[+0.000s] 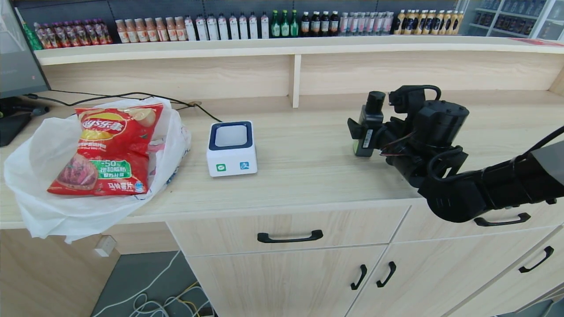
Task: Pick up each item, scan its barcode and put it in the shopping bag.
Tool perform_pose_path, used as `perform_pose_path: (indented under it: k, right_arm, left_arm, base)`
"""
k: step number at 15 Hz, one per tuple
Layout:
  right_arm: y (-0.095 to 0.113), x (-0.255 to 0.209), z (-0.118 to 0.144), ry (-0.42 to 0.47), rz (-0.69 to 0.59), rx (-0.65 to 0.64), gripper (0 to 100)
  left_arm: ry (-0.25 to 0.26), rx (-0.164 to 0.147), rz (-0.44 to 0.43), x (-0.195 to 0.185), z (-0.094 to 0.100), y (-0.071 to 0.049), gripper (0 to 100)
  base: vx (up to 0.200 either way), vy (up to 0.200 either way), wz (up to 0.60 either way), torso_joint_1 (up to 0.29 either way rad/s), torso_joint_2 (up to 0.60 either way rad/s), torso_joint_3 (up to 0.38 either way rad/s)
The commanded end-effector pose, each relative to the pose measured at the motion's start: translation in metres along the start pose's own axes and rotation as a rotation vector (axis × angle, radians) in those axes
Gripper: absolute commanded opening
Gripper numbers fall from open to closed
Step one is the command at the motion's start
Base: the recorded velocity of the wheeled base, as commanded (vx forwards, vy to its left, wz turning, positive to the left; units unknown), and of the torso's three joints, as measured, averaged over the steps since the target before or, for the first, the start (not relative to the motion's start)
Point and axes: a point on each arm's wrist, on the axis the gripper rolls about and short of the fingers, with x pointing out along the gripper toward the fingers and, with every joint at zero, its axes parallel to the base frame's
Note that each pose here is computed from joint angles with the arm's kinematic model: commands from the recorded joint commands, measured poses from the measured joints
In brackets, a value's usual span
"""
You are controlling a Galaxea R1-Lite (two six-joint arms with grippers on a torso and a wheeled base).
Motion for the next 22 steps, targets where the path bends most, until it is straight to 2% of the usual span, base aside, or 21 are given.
perform_pose_path:
  k: [1, 6, 7, 22]
  right_arm:
    - [0.0009, 0.0005, -0.0020, 0.003, 0.001, -0.001, 100]
    - [0.0015, 0.0004, -0.0031, 0.006, 0.002, -0.003, 100]
    - [0.0015, 0.0003, -0.0020, 0.003, 0.001, -0.002, 0]
    - [0.0041, -0.0051, 0.0003, -0.001, 0.012, -0.005, 0]
  left_arm:
    - [0.000, 0.000, 0.001, 0.0000, 0.0000, 0.0000, 100]
    - [0.000, 0.000, 0.001, 0.0000, 0.0000, 0.0000, 100]
    - [0.000, 0.000, 0.001, 0.0000, 0.0000, 0.0000, 100]
    - [0.000, 0.000, 0.001, 0.0000, 0.0000, 0.0000, 100]
  base:
    - [0.000, 0.000, 0.00, 0.000, 0.00, 0.000]
    - [0.000, 0.000, 0.00, 0.000, 0.00, 0.000]
    - [0.000, 0.000, 0.00, 0.000, 0.00, 0.000]
    - [0.000, 0.000, 0.00, 0.000, 0.00, 0.000]
